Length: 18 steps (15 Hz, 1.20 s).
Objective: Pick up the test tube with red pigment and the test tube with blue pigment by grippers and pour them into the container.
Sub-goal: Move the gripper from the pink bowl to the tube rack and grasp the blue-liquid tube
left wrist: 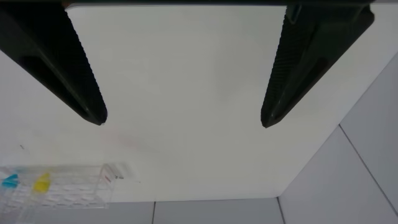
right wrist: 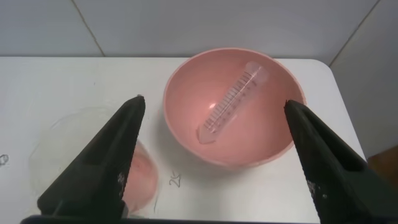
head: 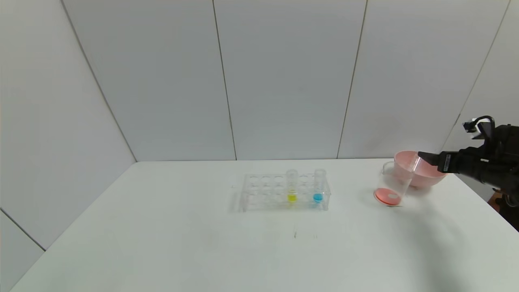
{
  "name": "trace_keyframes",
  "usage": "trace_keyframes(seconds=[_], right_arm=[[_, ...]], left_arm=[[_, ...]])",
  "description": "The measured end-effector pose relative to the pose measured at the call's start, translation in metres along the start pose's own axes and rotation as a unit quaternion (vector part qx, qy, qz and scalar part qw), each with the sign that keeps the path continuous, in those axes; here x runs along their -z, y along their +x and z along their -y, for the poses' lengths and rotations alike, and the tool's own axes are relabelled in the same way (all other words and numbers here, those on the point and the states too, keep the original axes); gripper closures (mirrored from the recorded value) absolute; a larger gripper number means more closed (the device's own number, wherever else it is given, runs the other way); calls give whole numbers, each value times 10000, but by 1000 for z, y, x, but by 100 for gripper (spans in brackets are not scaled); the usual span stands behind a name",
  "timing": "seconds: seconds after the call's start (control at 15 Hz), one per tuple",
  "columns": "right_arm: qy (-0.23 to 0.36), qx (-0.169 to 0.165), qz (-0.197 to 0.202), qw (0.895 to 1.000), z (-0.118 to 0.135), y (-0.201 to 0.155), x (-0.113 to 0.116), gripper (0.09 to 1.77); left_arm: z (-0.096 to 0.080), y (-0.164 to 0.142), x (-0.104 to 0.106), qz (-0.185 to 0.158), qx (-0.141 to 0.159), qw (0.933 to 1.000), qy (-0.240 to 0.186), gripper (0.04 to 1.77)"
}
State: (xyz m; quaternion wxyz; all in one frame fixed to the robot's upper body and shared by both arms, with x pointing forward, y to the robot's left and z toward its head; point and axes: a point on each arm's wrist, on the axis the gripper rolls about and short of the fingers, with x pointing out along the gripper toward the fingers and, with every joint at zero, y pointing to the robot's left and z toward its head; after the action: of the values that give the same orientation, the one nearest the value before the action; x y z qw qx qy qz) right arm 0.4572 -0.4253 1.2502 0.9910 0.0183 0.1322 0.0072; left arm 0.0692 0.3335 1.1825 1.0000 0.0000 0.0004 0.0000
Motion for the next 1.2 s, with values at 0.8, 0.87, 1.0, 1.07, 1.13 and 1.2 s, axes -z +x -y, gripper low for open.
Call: trace_keyframes(seconds=[0.8,0.87,1.0,1.07,1.13,1.2], right_arm=[[-56,-296,-86,9995,-144,-143,21,17],[-10,-243,-76,9997,-158,-151,24,17],[100,-234,-56,9997,-182,-161,29,16],[127,-200,-57,9997,-193,-163,32,16],[160,-139,-45,9998,-204,-163,34,16],[217,-104,-30,9997,-217,-161,36,16]], left_arm=[[0,0,0,0,0,10000,0,5],[0,0,0,0,0,10000,0,5],[0,0,0,0,0,10000,0,5],[0,0,0,-2,0,10000,0,5],[0,0,0,0,0,10000,2,5],[0,0,0,0,0,10000,0,5]])
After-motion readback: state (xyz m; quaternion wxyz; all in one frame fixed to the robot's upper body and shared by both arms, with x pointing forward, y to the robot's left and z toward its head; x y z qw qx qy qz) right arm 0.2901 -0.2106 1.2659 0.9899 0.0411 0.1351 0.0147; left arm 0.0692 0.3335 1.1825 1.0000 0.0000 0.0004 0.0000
